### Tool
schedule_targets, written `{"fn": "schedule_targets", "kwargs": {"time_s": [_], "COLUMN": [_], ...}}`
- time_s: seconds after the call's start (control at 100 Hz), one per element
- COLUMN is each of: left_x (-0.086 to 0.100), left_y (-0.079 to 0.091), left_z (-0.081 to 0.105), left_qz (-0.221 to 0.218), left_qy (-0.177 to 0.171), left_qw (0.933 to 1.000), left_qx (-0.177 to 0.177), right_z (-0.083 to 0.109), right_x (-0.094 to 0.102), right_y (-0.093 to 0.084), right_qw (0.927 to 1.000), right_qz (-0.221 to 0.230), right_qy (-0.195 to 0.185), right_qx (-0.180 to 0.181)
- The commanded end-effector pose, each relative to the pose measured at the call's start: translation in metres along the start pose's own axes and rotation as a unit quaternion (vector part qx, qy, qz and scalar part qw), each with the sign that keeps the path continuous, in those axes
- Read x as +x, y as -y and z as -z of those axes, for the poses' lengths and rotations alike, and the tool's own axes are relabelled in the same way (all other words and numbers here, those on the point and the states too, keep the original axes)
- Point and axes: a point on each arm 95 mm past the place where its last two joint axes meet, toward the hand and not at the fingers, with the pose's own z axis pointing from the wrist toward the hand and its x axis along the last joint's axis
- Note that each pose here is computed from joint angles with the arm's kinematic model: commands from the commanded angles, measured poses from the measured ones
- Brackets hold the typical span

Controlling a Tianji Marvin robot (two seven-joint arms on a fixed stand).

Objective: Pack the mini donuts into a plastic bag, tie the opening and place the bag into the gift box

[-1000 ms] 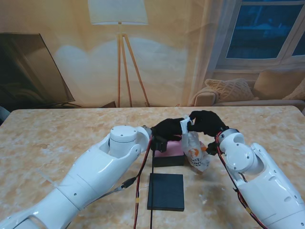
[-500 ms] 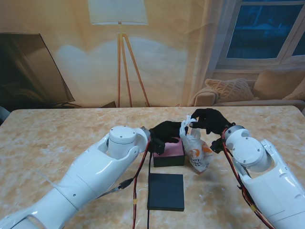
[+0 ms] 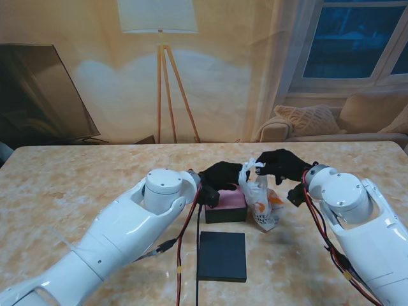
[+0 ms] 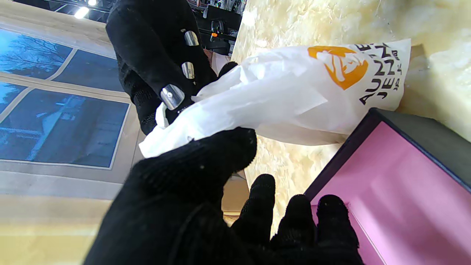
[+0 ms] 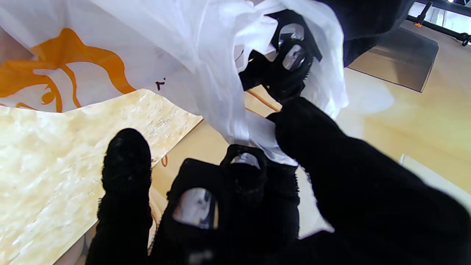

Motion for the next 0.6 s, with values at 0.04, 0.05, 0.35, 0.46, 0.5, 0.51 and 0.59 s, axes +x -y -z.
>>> {"fn": "schedule_targets", "kwargs": {"time_s": [0.04,0.05,0.35,0.46,0.5,0.51,0.59], "left_x": [0.005,0.005,0.005,0.005,0.005,0.005,0.005], "left_y": [-0.002,-0.002,0.0,0.001,0.001,0.001,0.001], "left_z": [0.001,0.001,0.001,0.0,0.0,0.0,0.001], "left_qz": [-0.017,-0.018,-0.045,-0.063,-0.07,-0.071,-0.082], "left_qy": [-0.008,-0.008,-0.01,-0.012,-0.013,-0.013,-0.015], "left_qw": [0.9998,0.9998,0.9989,0.9979,0.9975,0.9973,0.9965], "left_qx": [-0.005,-0.005,0.004,0.007,0.008,0.008,0.01], "right_z": [0.001,0.001,0.005,0.006,0.006,0.006,0.006], "right_x": [-0.005,-0.005,-0.009,-0.01,-0.01,-0.01,-0.01], "right_y": [-0.001,-0.001,-0.008,-0.009,-0.009,-0.009,-0.01], "right_qw": [0.9999,0.9999,0.999,0.9983,0.9979,0.9978,0.9967], "right_qz": [-0.006,-0.007,-0.024,-0.03,-0.035,-0.037,-0.053], "right_qy": [0.008,0.009,0.012,0.015,0.015,0.015,0.017], "right_qx": [0.01,0.01,0.036,0.047,0.051,0.052,0.06]}}
